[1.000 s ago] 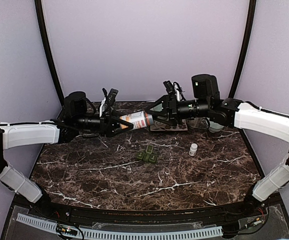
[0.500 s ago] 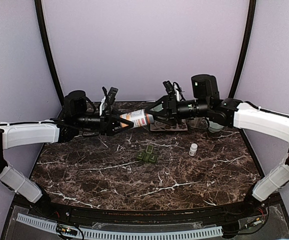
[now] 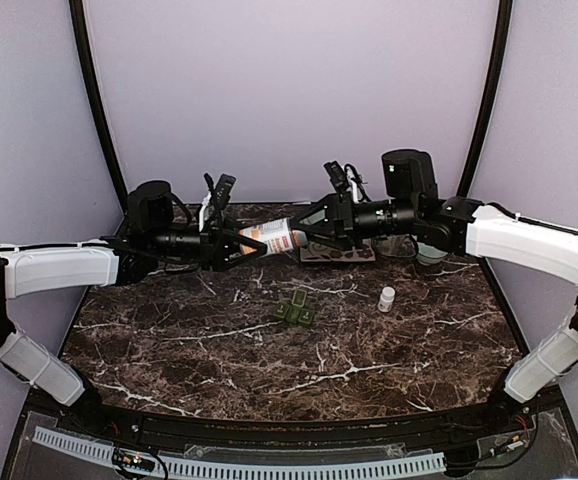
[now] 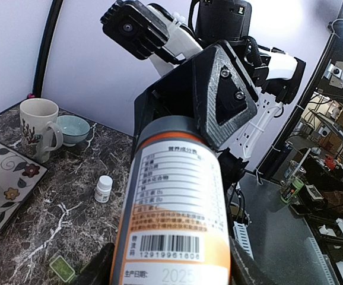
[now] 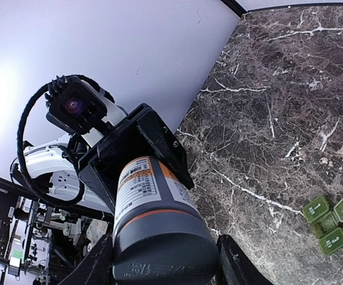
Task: Sort the pills into containers
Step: Unscrew the lid of the pill bottle.
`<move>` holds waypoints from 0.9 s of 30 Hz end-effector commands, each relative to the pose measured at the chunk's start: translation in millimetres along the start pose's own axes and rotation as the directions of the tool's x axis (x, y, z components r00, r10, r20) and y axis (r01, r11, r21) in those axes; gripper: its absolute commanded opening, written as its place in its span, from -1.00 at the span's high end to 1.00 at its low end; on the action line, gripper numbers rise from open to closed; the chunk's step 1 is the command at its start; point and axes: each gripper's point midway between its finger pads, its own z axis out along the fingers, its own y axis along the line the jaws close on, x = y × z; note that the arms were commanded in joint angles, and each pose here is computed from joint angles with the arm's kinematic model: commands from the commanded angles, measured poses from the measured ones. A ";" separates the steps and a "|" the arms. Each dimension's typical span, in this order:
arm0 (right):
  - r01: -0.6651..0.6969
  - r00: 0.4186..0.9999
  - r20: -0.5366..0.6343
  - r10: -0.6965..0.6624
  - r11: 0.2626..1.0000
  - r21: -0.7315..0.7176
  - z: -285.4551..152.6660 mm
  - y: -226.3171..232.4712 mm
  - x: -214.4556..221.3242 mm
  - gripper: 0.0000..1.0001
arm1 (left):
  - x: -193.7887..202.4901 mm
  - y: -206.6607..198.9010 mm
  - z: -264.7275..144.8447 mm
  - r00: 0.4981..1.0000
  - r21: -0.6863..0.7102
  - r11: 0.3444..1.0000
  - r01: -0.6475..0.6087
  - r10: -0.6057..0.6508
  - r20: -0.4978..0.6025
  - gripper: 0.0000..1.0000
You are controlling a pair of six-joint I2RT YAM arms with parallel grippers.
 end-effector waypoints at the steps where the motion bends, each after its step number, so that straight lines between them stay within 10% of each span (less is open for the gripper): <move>1: 0.164 0.986 -0.014 -0.165 0.985 -0.048 0.5 15.3 5.3 0.70 | -25.5 -20.0 -2.3 0.998 0.054 0.997 -0.047 0.044 0.053 0.86; 17: 0.745 0.658 0.013 -0.753 0.653 0.140 -23.8 -6.0 21.5 0.59 | -41.3 -58.5 -2.2 0.991 0.324 0.937 0.130 -0.137 -0.002 0.88; 27: 0.687 0.707 0.078 -0.702 0.709 0.158 -29.2 5.6 11.6 -0.67 | -30.7 -46.6 1.0 0.992 0.263 0.957 0.123 -0.122 -0.019 0.88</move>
